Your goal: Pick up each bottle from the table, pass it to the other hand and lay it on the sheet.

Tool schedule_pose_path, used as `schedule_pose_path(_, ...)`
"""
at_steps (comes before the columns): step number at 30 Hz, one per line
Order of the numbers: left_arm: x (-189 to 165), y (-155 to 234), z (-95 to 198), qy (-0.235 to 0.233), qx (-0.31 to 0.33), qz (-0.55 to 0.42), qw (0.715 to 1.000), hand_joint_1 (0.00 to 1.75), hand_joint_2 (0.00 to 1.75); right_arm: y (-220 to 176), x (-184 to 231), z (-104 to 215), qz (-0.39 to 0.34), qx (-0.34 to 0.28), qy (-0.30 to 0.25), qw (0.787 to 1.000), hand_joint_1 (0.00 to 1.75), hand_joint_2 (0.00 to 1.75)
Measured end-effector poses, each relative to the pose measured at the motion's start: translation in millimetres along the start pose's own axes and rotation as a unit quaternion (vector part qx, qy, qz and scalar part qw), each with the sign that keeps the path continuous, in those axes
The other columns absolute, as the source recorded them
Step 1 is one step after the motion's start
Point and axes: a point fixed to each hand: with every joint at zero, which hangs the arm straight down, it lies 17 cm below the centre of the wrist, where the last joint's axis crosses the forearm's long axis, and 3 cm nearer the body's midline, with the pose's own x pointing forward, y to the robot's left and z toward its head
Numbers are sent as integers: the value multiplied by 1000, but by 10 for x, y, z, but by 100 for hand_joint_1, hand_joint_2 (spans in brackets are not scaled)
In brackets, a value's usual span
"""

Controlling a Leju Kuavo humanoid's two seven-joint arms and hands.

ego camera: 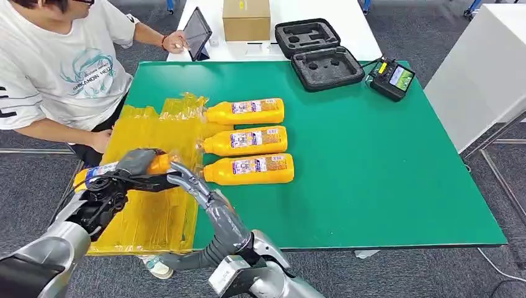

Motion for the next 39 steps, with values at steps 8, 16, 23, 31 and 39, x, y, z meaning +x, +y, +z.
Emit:
schedule_pose_path(8,-106,-157,44,12,-47,-1,999,0,175,18,-32,19,-1,4,4,1000,0,175)
schedule_pose_path(16,-76,-272,74,5,-87,25,996,0,0,27,-64,35,-2,6,9,1000,0,175)
schedule_pose_path(23,238,-186,93,-55,-104,188,975,0,0,10,-95,44,0,5,13,1000,0,175)
schedule_pose_path(31,349,-14,82,-66,-78,323,941,0,0,3,-112,53,4,4,15,1000,0,175)
schedule_pose_path(39,-246,685,178,-23,198,454,868,0,0,10,-146,99,22,3,19,1000,0,175)
